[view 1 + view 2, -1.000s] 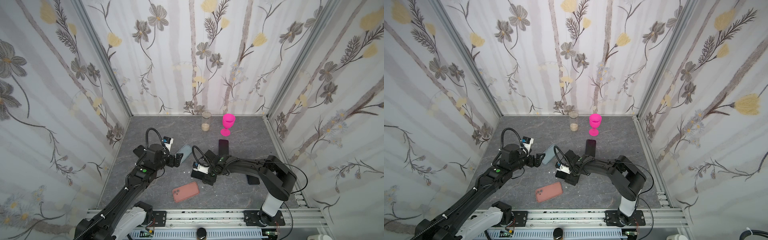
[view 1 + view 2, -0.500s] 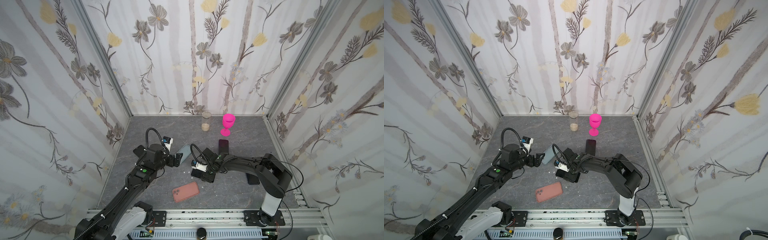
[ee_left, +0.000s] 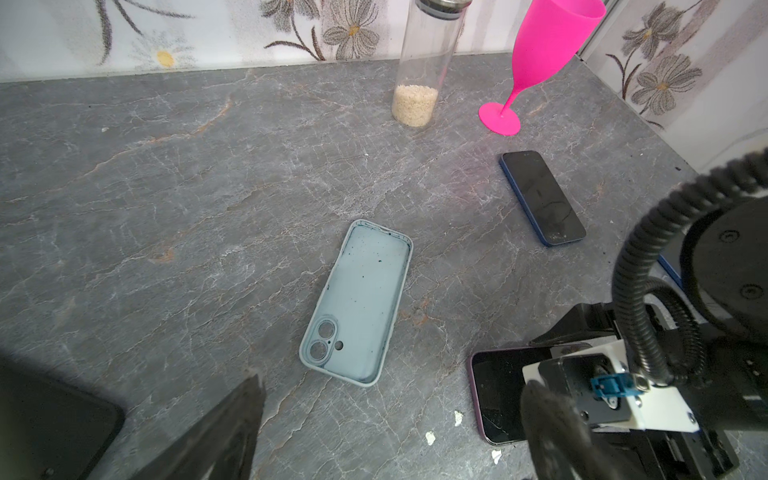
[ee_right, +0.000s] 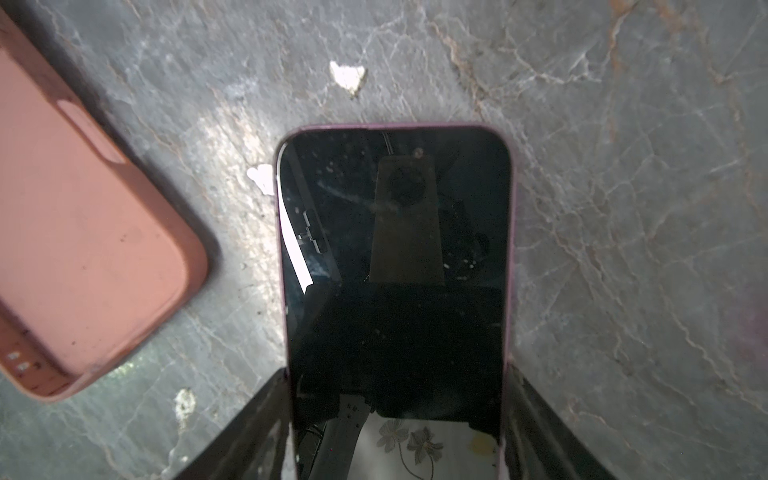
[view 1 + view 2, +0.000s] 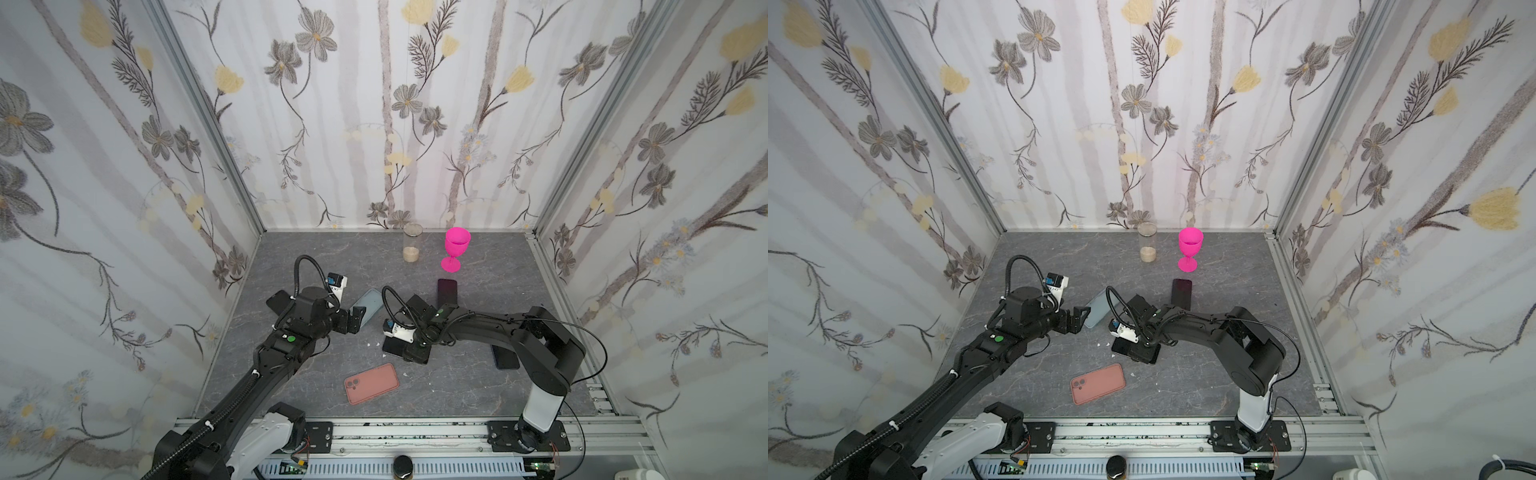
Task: Put the phone into the phone case
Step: 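Lower the right gripper and pinch the purple-edged phone's near end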
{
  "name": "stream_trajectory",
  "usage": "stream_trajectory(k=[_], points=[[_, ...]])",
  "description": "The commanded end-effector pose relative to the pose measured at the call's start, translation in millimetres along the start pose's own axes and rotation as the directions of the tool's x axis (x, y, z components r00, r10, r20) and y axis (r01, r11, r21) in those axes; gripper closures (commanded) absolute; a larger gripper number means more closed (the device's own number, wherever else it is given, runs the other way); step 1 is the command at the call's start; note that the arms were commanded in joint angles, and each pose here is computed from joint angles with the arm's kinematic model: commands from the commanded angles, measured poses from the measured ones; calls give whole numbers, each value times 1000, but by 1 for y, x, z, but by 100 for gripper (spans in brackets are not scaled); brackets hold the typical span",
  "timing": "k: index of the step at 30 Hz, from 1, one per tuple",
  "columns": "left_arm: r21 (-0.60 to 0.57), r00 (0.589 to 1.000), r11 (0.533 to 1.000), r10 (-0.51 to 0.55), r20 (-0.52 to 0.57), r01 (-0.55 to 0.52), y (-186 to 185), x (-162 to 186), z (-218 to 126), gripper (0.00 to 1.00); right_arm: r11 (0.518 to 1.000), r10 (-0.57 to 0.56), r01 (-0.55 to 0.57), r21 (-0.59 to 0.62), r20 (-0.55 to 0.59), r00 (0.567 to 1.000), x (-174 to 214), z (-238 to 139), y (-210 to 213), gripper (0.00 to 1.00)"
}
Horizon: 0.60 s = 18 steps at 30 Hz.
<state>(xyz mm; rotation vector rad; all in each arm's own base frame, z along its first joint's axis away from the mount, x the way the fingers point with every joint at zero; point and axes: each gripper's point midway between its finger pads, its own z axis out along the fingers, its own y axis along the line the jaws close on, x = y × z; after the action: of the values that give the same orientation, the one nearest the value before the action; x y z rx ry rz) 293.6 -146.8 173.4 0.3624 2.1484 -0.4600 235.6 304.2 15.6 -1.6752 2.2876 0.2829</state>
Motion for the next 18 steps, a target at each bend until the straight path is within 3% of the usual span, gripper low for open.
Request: stream_trajectory(k=[1, 10, 18], points=[[11, 1000, 1000, 2, 10, -2, -3, -5, -1, 4, 998, -7, 14, 65, -101, 995, 25, 0, -11, 44], [55, 1000, 998, -21, 19, 20, -11, -10, -3, 4, 997, -13, 17, 76, -50, 999, 19, -11, -13, 49], [163, 999, 986, -39, 10, 37, -30, -13, -4, 5, 994, -8, 6, 107, 16, 1000, 8, -24, -20, 51]])
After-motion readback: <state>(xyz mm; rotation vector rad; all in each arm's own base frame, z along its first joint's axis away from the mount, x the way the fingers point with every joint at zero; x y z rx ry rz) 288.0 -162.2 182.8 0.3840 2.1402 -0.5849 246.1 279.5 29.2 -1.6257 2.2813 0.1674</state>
